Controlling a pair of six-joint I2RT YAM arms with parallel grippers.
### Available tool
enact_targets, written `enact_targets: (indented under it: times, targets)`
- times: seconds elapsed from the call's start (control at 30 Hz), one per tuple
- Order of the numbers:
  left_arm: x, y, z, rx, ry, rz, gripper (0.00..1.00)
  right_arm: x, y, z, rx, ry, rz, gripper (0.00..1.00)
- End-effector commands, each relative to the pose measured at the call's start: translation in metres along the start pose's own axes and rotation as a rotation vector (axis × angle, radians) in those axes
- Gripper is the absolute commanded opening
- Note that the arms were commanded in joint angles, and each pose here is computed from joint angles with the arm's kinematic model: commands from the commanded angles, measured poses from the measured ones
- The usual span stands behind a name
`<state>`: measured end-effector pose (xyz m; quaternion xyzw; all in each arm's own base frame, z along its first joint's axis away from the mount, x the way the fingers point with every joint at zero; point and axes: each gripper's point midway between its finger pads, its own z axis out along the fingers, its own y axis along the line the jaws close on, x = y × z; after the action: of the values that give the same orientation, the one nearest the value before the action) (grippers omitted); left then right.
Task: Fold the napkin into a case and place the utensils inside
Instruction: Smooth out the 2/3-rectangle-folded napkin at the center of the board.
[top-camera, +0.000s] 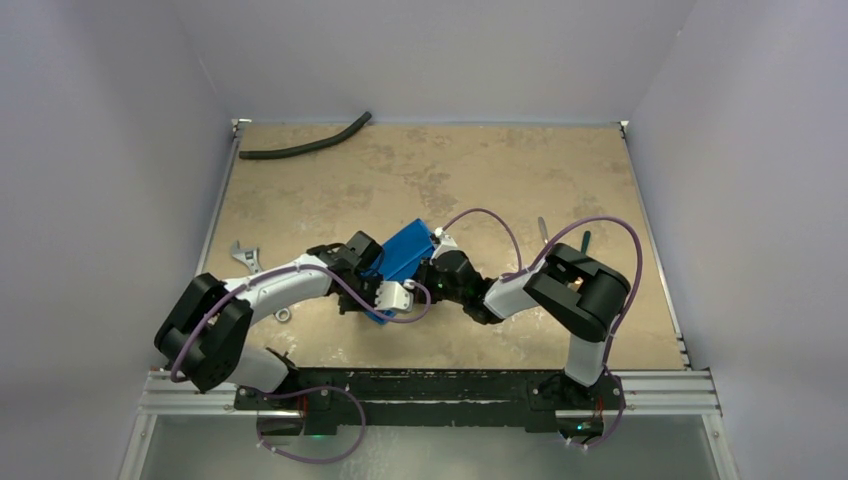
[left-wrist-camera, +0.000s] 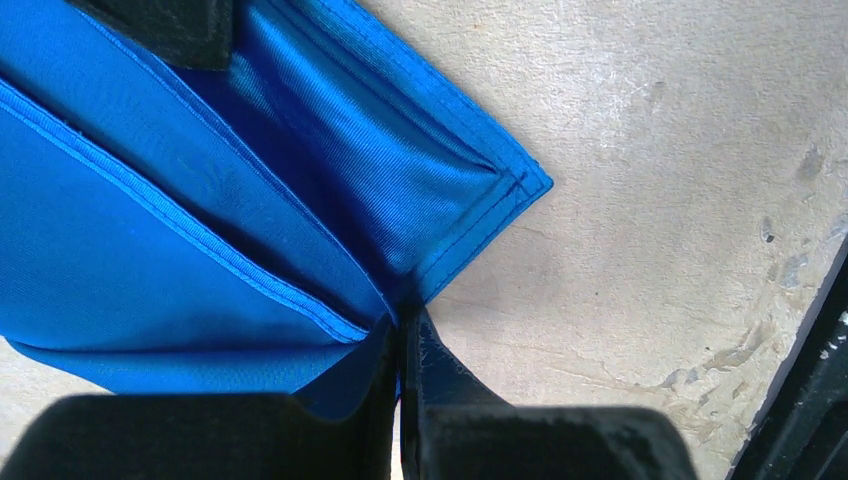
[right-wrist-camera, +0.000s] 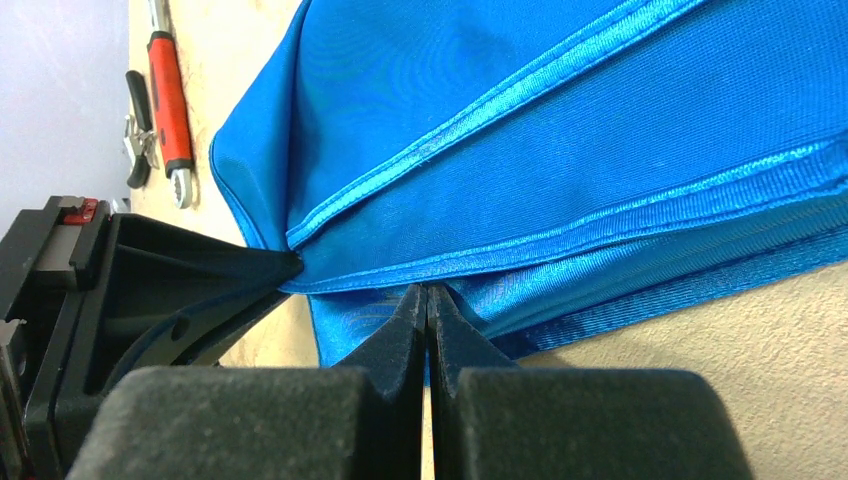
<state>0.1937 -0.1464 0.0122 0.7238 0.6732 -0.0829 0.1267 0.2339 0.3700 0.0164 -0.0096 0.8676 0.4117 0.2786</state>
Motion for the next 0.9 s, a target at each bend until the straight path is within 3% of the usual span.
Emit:
enact_targets:
  times: [0.0,0.13,0.37,0.47,0.53,0.6,0.67,0.87]
  targets:
    - [0.012,-0.011,0.009,0.023,0.028,0.027,0.00,0.023,-0.051,-0.007,0.182,0.066,-0.004,0.00]
    - [0.024,-0.015,0.014,0.017,0.068,0.048,0.00,0.008,-0.039,-0.013,0.153,0.039,-0.027,0.00]
    - [0.026,-0.012,0.014,0.012,0.082,0.061,0.00,-0.034,-0.015,-0.043,0.082,-0.014,-0.095,0.29]
    - [0.026,-0.010,0.015,0.013,0.088,0.065,0.00,-0.060,-0.006,-0.056,0.062,-0.061,-0.130,0.35]
    - [0.025,-0.008,0.015,0.006,0.085,0.062,0.00,-0.084,0.000,-0.056,0.057,-0.099,-0.157,0.36]
    - [0.023,-0.005,0.015,-0.001,0.082,0.051,0.10,-0.104,0.002,-0.045,0.065,-0.117,-0.185,0.37]
    - [0.020,-0.004,0.013,-0.003,0.076,0.051,0.12,-0.123,0.007,-0.027,0.057,-0.127,-0.216,0.36]
    - [0.022,-0.005,0.012,0.007,0.085,0.066,0.00,-0.165,0.003,0.031,0.050,-0.115,-0.256,0.20]
